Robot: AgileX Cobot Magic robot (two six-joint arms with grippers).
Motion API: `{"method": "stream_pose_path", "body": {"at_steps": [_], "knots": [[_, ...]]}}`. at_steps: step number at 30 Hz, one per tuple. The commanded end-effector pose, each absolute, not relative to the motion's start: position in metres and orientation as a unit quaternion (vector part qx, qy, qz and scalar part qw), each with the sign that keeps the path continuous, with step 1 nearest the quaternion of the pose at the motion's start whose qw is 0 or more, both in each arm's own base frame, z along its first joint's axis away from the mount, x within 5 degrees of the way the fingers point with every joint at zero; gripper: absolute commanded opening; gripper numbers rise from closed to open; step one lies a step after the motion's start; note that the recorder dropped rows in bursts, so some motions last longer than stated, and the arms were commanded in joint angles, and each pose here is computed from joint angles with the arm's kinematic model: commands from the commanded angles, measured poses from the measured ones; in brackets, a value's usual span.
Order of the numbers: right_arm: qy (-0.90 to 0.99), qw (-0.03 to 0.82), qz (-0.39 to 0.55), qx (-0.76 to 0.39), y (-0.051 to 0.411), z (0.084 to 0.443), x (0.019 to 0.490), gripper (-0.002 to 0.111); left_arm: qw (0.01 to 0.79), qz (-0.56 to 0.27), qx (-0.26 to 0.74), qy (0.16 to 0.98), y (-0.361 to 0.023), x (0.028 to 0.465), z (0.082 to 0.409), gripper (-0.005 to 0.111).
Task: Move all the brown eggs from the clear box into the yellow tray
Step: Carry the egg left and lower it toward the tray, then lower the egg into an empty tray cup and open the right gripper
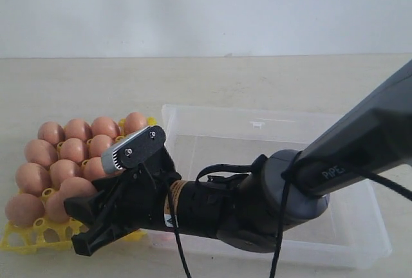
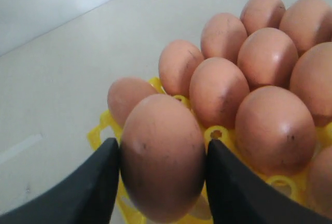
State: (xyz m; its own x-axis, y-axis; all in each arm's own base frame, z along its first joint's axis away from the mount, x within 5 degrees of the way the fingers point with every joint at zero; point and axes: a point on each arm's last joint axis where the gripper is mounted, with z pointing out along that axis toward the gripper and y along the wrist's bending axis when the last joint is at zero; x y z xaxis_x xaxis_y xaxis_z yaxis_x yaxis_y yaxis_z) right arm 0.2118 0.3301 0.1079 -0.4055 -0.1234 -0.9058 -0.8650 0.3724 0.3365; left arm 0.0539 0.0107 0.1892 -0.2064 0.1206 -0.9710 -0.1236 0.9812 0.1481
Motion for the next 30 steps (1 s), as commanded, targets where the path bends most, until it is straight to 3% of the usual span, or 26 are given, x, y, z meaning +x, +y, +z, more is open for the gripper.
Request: {"method": "stream_pose_path", "body": {"at_steps": [1,30], "knots": [[0.701,0.435,0.446,-0.347,0.336,0.115,0.216,0.0,0.63,0.096,-0.003,0.771,0.011,0.054,0.188,0.022],[0.718,0.431,0.425,-0.345,0.318,0.116,0.218,0.0,0.63,0.096,-0.003,0.771,0.011,0.054,0.188,0.022]]}}
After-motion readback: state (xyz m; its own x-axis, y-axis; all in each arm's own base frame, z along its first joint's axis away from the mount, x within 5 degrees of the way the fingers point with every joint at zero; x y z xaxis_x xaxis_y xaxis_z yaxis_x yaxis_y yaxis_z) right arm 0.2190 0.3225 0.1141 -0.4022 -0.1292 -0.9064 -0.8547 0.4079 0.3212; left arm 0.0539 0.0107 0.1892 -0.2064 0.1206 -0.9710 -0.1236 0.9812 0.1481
